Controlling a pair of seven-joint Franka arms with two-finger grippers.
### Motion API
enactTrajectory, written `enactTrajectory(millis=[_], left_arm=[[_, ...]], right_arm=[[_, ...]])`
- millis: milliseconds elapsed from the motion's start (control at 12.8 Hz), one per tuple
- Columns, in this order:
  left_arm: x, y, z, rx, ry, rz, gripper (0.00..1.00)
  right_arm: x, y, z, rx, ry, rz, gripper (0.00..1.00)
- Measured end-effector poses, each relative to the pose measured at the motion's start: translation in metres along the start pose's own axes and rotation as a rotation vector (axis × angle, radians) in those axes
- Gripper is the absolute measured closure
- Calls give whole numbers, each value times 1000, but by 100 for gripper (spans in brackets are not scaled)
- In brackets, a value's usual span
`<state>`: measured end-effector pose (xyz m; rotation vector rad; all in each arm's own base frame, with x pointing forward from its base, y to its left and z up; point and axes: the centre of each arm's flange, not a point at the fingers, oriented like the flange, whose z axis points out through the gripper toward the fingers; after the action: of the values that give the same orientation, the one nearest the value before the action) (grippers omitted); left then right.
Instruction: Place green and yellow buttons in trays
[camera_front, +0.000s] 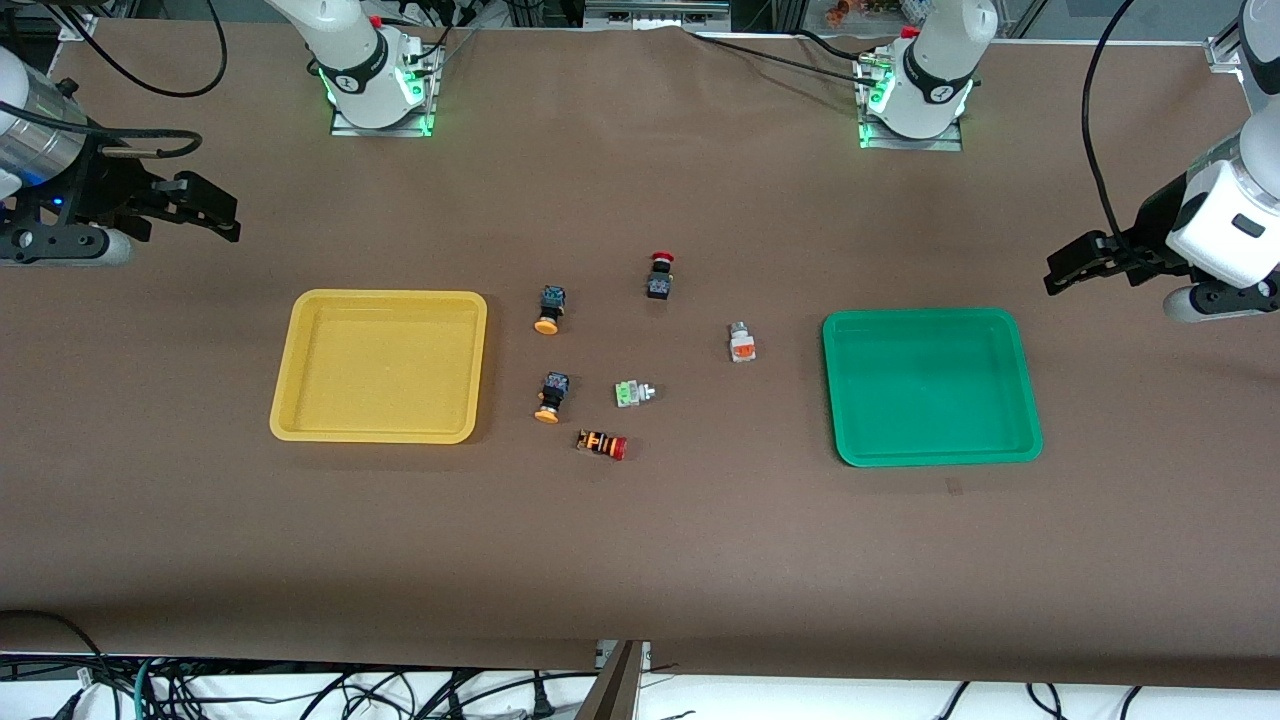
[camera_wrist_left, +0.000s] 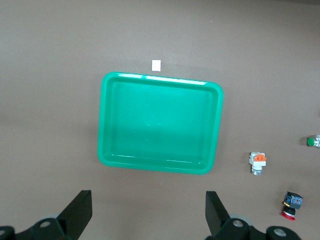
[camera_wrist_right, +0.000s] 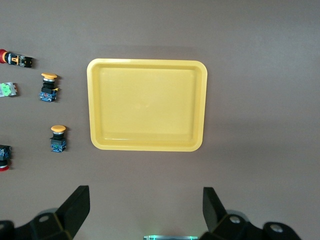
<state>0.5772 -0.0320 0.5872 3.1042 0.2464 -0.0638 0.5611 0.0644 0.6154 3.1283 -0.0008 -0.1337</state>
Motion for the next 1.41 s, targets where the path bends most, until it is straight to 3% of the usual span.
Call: enactTrajectory(millis=[470,626,783,939,1174,1409], left_arm=[[-1,2,1,2,-10,5,0],[1,15,17,8,-46,27,0],[4,58,54,17,-111,66,0],[-6,128,100,33,-172,82,0],[-20,224,184,2,-112,55,0],[-42,259,269,-66,-26,31,0]], right_arm=[[9,4,17,-1,-39,8,0],[23,-1,46,1,-94,2,0],[41,-12,87,6,-155,-12,0],[59,-51,130,16,-179,4,0],[65,-136,207,13,-196,119,0],[53,-206,285,32,-216,234,0]])
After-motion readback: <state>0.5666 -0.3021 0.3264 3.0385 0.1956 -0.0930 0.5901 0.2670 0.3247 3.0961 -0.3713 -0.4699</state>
